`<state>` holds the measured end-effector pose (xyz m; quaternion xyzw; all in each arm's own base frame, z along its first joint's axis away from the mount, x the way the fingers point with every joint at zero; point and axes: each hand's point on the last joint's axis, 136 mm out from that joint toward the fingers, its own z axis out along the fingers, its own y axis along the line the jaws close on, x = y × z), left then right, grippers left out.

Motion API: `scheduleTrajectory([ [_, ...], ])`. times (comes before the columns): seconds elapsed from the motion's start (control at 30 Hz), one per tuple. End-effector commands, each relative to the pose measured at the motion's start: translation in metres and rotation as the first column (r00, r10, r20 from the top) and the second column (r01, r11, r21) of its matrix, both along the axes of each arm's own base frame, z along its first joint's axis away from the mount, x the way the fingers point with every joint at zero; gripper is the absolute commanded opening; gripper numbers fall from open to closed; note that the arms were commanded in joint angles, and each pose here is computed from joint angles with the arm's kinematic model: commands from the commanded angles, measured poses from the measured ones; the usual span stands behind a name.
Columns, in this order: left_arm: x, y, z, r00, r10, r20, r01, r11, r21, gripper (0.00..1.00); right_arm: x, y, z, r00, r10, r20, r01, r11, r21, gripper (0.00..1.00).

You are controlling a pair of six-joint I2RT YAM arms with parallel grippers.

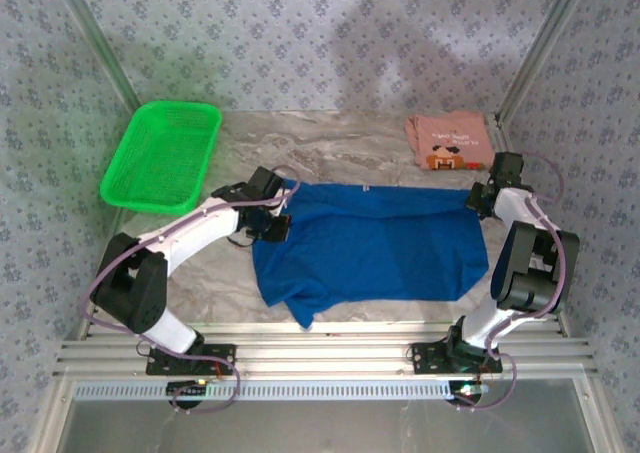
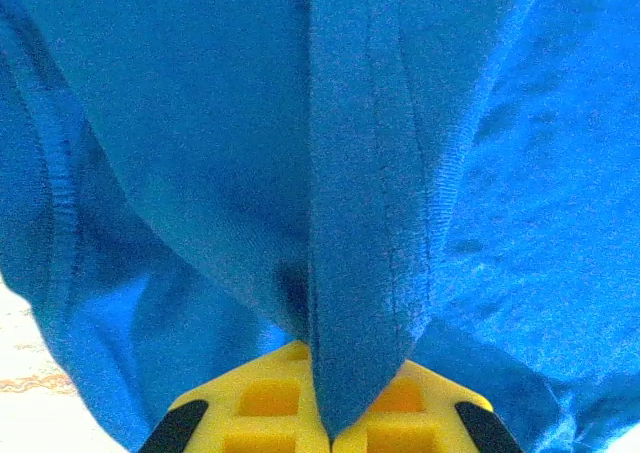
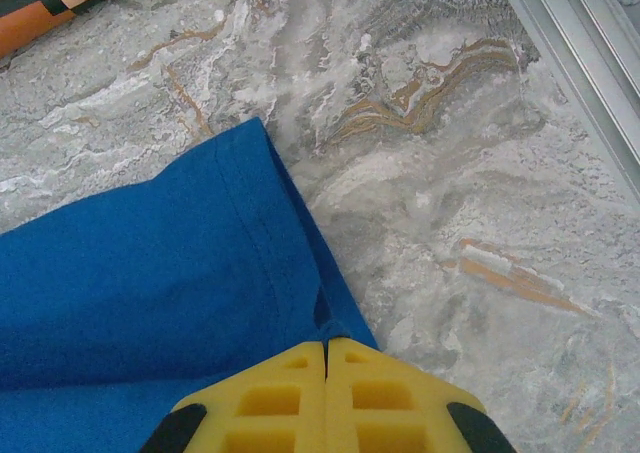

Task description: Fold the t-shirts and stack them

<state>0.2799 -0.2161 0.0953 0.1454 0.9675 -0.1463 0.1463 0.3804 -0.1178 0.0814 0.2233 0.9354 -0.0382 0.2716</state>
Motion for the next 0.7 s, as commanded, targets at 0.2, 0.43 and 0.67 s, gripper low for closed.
scheduleTrajectory([
  [0.2, -0.02, -0.009, -0.009, 0.999, -0.03, -0.044, 0.03, 0.999, -0.018, 0.0, -0.013, -0.006, -0.014, 0.997, -0.044, -0.059, 0.044, 0.999, 0.003, 0.0],
  [0.43, -0.022, 0.0, -0.036, 0.996, -0.014, -0.093, 0.02, 0.998, 0.056, 0.0, -0.016, -0.003, -0.018, 0.996, -0.046, -0.076, 0.047, 0.999, 0.014, 0.0],
  [0.67, -0.019, -0.015, -0.024, 0.995, -0.04, -0.086, 0.037, 0.999, -0.032, 0.53, -0.021, -0.002, -0.015, 0.993, -0.056, -0.101, 0.06, 0.998, 0.035, 0.37],
])
